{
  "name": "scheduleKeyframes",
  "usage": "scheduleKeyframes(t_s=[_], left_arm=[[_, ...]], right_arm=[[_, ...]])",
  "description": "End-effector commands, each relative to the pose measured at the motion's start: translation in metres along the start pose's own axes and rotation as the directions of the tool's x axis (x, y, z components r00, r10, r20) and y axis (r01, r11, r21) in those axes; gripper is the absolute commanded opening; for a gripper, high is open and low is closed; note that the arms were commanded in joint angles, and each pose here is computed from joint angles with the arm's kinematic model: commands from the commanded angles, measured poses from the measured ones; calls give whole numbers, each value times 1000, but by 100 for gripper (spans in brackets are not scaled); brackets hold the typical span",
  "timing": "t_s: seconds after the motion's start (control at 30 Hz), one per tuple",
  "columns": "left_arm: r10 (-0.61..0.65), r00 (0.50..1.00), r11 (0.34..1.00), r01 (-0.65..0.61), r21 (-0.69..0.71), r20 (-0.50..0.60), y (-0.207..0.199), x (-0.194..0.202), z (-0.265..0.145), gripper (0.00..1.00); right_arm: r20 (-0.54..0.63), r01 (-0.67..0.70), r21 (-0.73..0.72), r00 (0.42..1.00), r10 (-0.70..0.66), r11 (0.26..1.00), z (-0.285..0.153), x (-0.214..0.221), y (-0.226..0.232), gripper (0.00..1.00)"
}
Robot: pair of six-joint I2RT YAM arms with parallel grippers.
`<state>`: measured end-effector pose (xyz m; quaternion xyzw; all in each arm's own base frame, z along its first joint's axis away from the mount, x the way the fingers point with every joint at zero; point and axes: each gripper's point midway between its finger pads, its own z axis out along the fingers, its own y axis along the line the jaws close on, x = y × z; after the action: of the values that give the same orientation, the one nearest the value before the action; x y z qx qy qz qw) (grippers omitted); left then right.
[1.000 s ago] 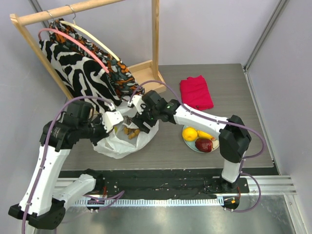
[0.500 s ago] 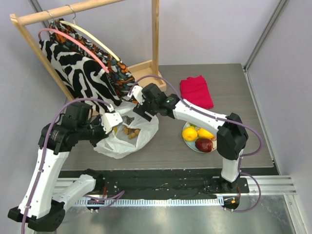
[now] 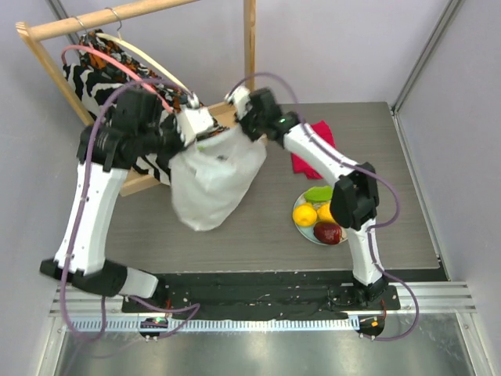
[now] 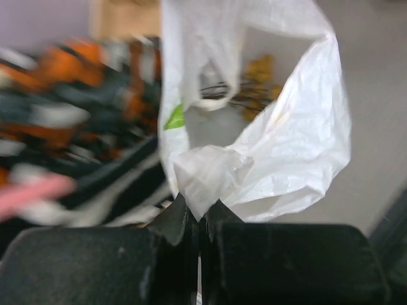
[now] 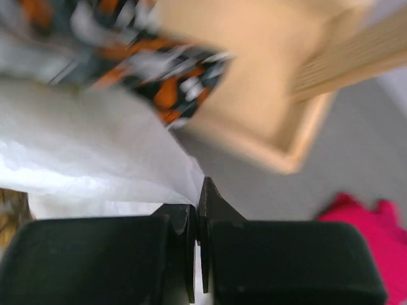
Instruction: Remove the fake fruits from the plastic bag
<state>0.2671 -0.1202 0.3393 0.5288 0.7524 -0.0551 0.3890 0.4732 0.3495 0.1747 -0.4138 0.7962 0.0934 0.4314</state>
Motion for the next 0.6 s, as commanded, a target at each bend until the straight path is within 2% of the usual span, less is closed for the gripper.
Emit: scheduleKeyframes(t_s=[0.0,0.03,0.07,0.13,0.17,0.23,0.27,0.3,0.33,0.37,0.43,0.5,0.53,0.57], left_arm=[[121,979,979,-90,-181,166,70,-80,-20,0],[138,972,977,-102,-187,189,71,-89,-26,0],[156,965,974,-116,-193,209,69,-96,-37,0],[191,960,978,-168,-126,203,45,-90,-39,0],[162,976,987,-160,-23,143,24,-66,-16,0],[187,978,975,-196,104,94,-27,-35,-15,0],[196,981,954,-188,232,-11,-58,5,9,0],[242,969,928,-214,305,-56,-86,23,16,0],[256,964,923,-220,316,-75,-102,42,4,0],[248,959,904,-177,389,-140,-123,73,14,0],[265,946,903,-177,391,-185,-133,100,6,0],[263,940,898,-156,411,-219,-143,118,10,0],[242,949,897,-139,419,-203,-148,117,10,0],[206,957,899,-103,425,-203,-153,115,11,0]], right_arm=[[362,-163,102,925,116,981,-120,-112,-83,1],[399,-164,106,910,109,981,-152,-121,-80,1],[337,-164,77,933,129,983,-140,-92,-67,1],[335,-189,23,927,170,982,-166,-73,-47,1],[222,-218,-7,951,214,976,-146,-20,-28,1],[135,-273,-30,952,275,962,-142,28,-7,1],[61,-304,-39,950,305,952,-142,71,10,1],[30,-322,-63,945,324,945,-143,88,21,1],[5,-351,-119,935,354,929,-146,99,38,1],[-46,-377,-143,926,375,915,-148,124,53,1],[-120,-436,-179,900,420,882,-151,150,73,1],[-152,-448,-192,893,425,873,-154,160,81,15],[-160,-437,-210,898,411,875,-156,161,84,34],[-150,-424,-226,905,399,877,-158,155,84,38]])
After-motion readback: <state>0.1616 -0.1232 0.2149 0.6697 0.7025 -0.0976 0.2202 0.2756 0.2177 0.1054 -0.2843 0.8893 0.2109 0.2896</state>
